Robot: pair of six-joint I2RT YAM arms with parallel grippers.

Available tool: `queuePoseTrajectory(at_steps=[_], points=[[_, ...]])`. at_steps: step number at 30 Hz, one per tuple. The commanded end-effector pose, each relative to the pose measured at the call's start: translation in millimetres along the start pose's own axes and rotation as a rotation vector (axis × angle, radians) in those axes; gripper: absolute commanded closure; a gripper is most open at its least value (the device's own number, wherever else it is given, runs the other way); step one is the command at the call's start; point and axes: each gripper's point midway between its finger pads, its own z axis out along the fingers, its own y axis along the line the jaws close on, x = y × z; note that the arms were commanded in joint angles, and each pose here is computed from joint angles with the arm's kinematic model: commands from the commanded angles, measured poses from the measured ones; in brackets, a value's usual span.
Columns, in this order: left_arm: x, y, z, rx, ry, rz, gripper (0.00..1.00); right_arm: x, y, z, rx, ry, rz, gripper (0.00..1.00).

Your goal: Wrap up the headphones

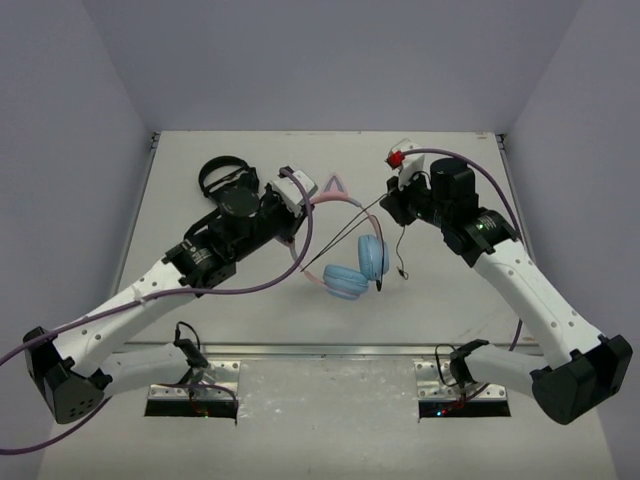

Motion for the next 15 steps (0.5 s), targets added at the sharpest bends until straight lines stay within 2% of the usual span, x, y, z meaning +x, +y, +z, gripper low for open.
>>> queuePoseTrajectory(at_steps=[1,6,8,9,12,14,15], points=[[-85,22,-35,-0.101,-0.233,-0.103,1.0,-34,11,-4,-0.067,-0.156,0.055,0.9],[-135,23,-61,-0.075,-0.328,-0.25,1.0,-51,43,-2,-0.249,-0.261,0.16,0.88],[-139,19,-62,-0.047,-0.302,-0.285,1.0,-47,54,3,-0.311,-0.262,0.205,0.88],[-149,20,-65,-0.05,-0.31,-0.309,1.0,-58,61,1,-0.36,-0.311,0.228,0.88],[-158,33,-75,-0.11,-0.31,-0.362,1.0,-59,72,7,-0.43,-0.344,0.286,0.88],[-168,38,-83,-0.129,-0.333,-0.393,1.0,-48,79,15,-0.467,-0.332,0.327,0.8],[-178,38,-90,-0.122,-0.362,-0.423,1.0,-56,87,14,-0.511,-0.37,0.341,0.78]])
